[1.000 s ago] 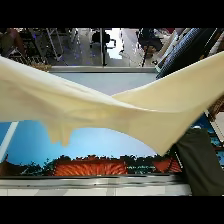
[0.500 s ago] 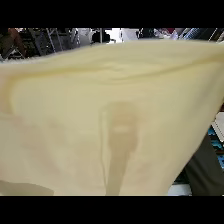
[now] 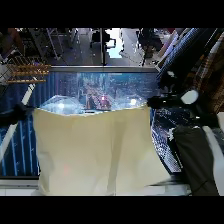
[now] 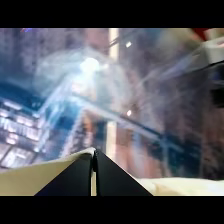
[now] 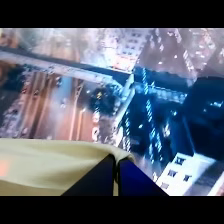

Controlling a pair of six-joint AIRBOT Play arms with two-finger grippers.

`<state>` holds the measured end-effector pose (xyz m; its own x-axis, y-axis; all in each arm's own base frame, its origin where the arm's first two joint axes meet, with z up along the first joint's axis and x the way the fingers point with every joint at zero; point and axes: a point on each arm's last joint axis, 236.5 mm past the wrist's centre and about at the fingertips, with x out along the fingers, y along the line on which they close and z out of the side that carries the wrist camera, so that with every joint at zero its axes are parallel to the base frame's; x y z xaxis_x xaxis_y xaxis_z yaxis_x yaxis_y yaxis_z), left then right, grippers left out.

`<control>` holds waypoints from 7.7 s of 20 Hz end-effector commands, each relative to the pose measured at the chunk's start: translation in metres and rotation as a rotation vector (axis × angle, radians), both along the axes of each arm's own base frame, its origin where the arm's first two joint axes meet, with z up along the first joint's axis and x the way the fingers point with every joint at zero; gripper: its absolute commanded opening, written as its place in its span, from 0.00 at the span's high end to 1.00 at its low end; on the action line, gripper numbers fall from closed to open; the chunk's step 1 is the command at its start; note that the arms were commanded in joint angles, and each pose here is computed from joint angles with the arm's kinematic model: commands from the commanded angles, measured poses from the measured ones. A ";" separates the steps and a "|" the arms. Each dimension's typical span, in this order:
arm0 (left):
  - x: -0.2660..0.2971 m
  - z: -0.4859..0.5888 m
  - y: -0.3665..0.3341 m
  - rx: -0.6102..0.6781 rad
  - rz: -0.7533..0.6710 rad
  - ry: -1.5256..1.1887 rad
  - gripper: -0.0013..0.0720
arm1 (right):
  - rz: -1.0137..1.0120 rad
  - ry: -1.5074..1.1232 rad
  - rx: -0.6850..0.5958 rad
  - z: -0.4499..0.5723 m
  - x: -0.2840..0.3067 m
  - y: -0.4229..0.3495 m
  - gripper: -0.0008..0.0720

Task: Fold the clothes and pants, and hang the long-sleeved shirts on hangers.

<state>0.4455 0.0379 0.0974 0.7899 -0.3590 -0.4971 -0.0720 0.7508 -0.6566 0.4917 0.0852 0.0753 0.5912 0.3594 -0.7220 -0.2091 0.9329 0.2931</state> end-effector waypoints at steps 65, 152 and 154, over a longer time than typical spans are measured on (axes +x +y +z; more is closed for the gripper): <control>-0.326 -0.207 -0.066 0.216 -0.386 1.152 0.29 | 0.157 0.848 0.225 -0.179 -0.238 -0.084 0.36; -0.122 -0.140 -0.066 -0.022 -0.351 0.624 0.98 | 0.171 0.442 0.137 -0.087 -0.078 -0.024 0.97; -0.109 -0.108 -0.051 -0.046 -0.293 0.501 0.98 | 0.189 0.426 0.136 -0.072 -0.081 -0.022 0.97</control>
